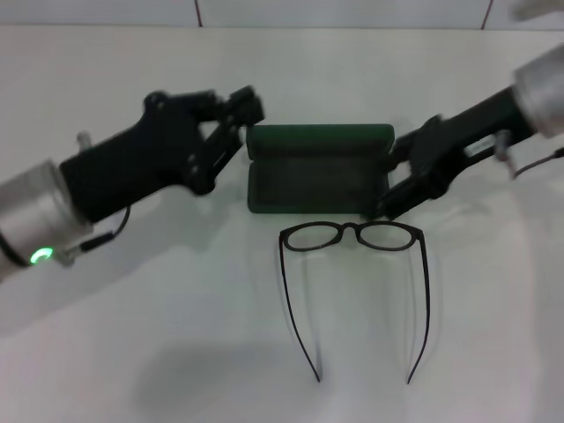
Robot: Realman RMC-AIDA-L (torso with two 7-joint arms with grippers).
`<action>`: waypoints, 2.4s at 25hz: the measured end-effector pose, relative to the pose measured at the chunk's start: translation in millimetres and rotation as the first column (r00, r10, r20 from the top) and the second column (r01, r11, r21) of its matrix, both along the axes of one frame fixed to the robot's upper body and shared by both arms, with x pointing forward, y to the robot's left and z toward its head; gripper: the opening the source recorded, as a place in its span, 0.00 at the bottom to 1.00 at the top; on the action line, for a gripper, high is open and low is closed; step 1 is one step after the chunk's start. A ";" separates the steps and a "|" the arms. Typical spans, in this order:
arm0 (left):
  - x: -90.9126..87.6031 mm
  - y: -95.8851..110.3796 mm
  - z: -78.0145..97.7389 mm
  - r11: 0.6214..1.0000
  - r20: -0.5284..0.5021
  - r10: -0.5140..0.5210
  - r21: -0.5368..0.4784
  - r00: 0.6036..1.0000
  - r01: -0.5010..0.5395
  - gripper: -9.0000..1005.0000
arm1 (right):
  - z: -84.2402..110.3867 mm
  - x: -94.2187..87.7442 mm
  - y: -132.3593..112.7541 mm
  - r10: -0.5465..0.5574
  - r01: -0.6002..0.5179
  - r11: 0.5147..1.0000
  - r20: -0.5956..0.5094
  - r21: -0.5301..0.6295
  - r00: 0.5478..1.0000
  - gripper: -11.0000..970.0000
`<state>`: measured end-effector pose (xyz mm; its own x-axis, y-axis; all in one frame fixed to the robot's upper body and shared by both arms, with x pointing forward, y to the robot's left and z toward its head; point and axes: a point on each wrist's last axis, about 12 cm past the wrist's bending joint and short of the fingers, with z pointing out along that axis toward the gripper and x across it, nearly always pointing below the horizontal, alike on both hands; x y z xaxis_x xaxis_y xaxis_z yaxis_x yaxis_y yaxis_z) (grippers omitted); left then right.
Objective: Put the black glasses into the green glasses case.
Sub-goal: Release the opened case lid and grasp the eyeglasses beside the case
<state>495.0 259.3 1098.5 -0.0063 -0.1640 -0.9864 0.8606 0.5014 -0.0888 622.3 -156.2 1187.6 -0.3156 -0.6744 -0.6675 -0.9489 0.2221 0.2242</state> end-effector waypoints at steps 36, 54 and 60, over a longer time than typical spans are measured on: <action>-25.9 1.6 -38.3 0.993 -0.065 -0.026 -0.119 0.998 0.018 0.09 | -21.6 9.6 66.2 0.034 -0.038 0.943 -0.017 -0.330 0.999 0.41; -25.6 -1.2 -39.1 0.993 -0.071 -0.042 -0.115 0.997 0.034 0.09 | -38.3 3.1 79.8 0.091 -0.071 0.943 0.046 -0.326 0.995 0.31; -24.5 -2.8 -39.0 0.993 -0.071 -0.045 -0.115 0.996 0.037 0.09 | -41.2 1.8 78.1 0.112 -0.090 0.947 0.055 -0.310 0.992 0.19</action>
